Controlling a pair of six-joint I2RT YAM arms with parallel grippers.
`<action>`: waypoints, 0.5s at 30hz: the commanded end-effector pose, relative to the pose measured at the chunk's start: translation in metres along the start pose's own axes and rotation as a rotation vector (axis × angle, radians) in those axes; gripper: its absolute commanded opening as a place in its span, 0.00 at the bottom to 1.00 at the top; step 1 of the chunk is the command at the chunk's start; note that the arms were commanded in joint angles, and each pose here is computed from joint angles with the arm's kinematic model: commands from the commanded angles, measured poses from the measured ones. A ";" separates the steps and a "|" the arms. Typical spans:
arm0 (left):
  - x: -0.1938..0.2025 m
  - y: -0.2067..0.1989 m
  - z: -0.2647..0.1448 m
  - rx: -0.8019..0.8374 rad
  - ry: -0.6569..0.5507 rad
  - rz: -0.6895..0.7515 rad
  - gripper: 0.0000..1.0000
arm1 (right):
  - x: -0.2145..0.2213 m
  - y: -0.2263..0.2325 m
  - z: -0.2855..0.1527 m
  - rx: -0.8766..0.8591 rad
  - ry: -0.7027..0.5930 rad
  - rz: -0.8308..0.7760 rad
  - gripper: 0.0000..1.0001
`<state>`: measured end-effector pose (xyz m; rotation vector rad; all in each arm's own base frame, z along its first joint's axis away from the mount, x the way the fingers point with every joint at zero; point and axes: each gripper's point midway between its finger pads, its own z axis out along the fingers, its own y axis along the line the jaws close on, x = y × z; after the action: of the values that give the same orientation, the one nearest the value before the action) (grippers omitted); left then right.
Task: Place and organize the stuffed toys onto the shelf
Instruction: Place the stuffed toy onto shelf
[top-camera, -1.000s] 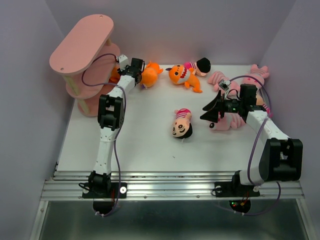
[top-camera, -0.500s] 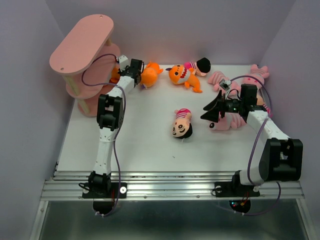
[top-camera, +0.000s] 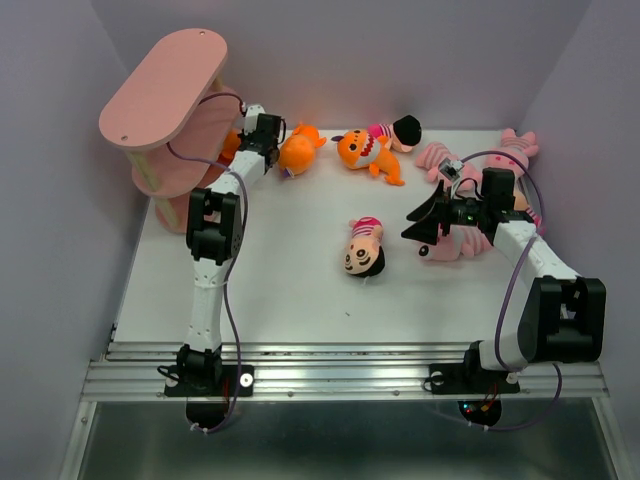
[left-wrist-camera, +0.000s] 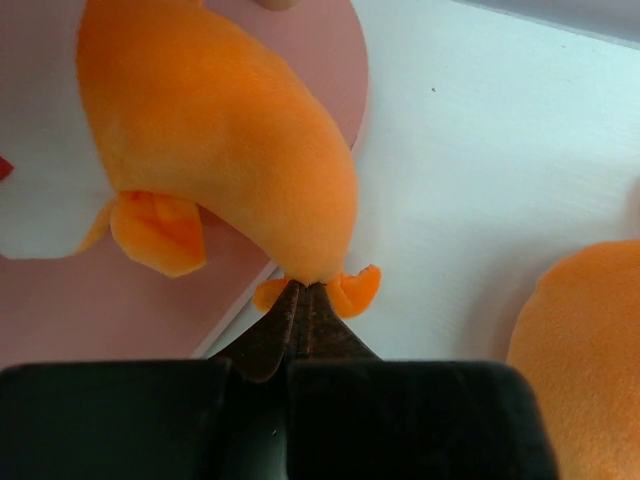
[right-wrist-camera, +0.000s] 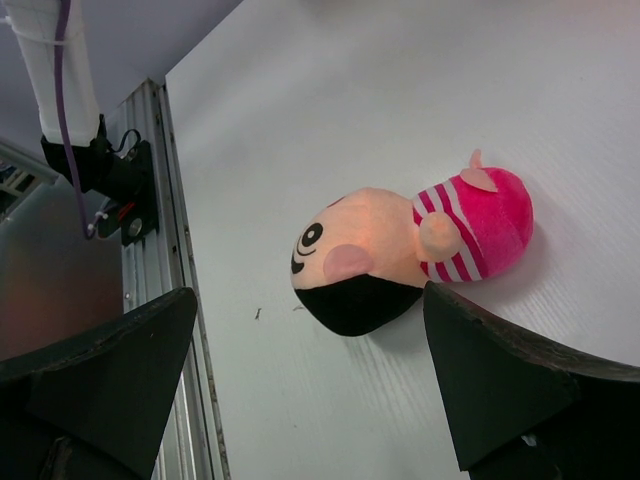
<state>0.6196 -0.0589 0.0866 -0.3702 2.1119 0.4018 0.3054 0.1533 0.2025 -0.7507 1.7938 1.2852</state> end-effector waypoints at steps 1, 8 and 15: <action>-0.050 0.008 -0.023 0.044 -0.085 0.021 0.00 | -0.021 0.009 -0.003 -0.021 -0.024 -0.077 1.00; -0.052 0.011 -0.017 0.060 -0.065 0.080 0.00 | -0.022 0.008 -0.006 -0.018 -0.029 -0.075 1.00; -0.048 0.025 -0.009 0.028 -0.051 0.207 0.00 | -0.022 0.008 -0.006 -0.019 -0.029 -0.072 1.00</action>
<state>0.6218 -0.0470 0.0936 -0.1876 2.1661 0.4449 0.3059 0.1515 0.2030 -0.7458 1.7922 1.2843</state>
